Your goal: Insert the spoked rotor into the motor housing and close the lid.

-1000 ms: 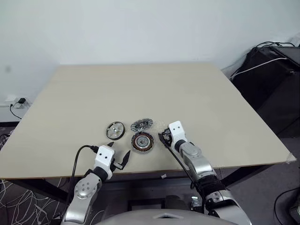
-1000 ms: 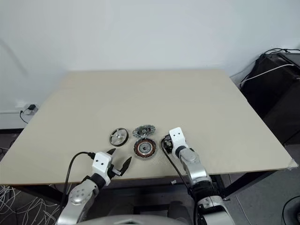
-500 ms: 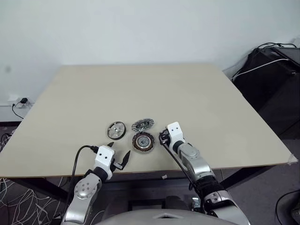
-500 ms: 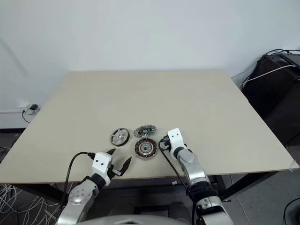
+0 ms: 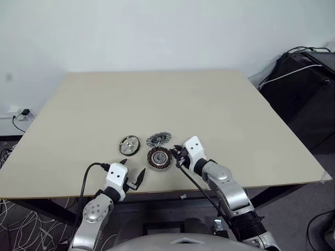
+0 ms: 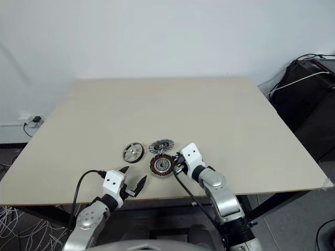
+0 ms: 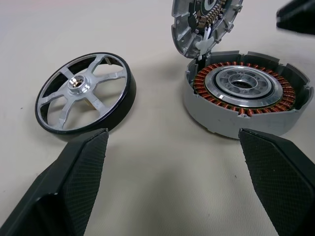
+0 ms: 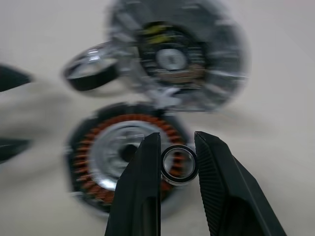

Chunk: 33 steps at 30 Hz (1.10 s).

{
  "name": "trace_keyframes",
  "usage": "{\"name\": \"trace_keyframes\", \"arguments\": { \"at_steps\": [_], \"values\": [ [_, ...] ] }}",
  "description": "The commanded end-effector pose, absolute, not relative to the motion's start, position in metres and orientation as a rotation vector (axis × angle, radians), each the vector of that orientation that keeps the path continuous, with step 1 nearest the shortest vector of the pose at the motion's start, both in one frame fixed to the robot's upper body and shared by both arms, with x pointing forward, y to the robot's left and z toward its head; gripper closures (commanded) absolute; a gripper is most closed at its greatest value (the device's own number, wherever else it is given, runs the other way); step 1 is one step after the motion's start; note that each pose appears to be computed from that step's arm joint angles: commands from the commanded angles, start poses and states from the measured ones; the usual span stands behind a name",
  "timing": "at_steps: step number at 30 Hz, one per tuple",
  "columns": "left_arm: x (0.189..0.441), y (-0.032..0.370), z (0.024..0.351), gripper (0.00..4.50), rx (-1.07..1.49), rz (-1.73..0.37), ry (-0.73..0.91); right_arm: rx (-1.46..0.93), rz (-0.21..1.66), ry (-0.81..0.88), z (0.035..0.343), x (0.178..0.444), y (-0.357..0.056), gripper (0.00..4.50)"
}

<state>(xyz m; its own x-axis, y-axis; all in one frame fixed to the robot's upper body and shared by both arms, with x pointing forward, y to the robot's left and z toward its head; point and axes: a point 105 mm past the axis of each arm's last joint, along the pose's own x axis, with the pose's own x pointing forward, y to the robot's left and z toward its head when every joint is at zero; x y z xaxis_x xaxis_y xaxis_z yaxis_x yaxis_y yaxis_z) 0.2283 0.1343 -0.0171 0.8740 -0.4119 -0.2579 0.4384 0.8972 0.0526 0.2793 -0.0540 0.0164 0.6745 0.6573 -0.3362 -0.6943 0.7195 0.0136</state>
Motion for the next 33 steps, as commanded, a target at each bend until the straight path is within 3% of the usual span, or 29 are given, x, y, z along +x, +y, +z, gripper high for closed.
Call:
{"name": "trace_keyframes", "arguments": {
  "at_steps": [1, 8, 33],
  "values": [
    [0.234, 0.13, -0.003, 0.0, 0.125, -0.46, 0.183, -0.127, 0.844, 0.276, 0.032, 0.278, -0.033, 3.81],
    [0.233, 0.13, -0.004, 0.0, 0.12, -0.456, 0.186, -0.152, 0.885, 0.305, 0.021, 0.285, -0.016, 3.81],
    [0.232, 0.13, -0.004, 0.0, 0.115, -0.45, 0.188, -0.139, 0.858, 0.356, 0.002, 0.296, -0.017, 3.81]
  ]
}}
